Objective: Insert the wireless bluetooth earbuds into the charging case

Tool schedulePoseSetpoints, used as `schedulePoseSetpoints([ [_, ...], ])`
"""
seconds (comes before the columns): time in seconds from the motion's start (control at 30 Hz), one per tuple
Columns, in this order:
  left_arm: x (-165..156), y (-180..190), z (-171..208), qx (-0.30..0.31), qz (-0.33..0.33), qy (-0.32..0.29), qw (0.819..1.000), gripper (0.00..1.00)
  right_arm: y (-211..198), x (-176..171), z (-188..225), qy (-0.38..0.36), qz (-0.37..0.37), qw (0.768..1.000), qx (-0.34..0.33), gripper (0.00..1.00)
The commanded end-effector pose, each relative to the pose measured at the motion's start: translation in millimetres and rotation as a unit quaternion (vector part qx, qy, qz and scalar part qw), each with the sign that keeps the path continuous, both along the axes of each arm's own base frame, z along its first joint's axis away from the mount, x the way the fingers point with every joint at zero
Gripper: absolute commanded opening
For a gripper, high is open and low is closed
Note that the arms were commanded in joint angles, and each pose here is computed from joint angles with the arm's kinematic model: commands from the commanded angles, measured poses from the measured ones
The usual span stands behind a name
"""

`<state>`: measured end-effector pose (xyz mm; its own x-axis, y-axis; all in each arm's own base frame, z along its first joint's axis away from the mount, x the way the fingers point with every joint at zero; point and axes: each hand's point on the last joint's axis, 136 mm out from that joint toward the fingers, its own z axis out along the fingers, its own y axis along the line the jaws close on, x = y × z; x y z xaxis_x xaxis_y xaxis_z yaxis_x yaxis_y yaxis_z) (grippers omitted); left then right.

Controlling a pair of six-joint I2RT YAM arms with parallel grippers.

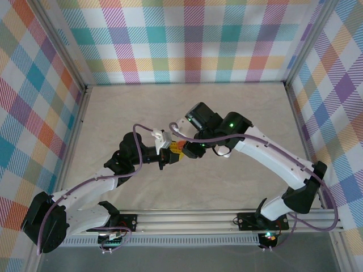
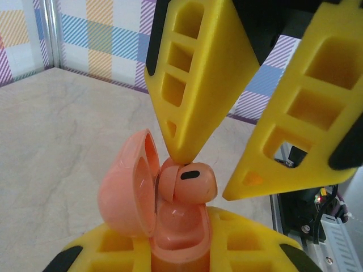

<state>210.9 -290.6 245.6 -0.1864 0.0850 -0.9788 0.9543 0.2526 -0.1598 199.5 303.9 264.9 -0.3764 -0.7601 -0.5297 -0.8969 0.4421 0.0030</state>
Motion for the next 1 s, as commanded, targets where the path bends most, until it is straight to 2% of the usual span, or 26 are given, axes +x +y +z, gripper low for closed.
schedulePoseSetpoints([
  [0.0,-4,-3,32,-0.034,-0.018,-0.04,0.998,0.0,4,3,1,-0.004,0.008,1.0,-0.005,0.27],
  [0.27,-5,-3,36,-0.037,-0.019,-0.044,0.998,0.0,5,9,-8,-0.003,-0.007,1.0,-0.028,0.26],
  [0.63,-4,-2,33,-0.031,-0.014,-0.046,0.998,0.0,7,14,0,-0.004,-0.038,0.999,-0.007,0.08],
  [0.97,0,0,26,-0.021,-0.001,-0.044,0.999,0.0,10,23,25,0.001,-0.114,0.99,0.078,0.06],
])
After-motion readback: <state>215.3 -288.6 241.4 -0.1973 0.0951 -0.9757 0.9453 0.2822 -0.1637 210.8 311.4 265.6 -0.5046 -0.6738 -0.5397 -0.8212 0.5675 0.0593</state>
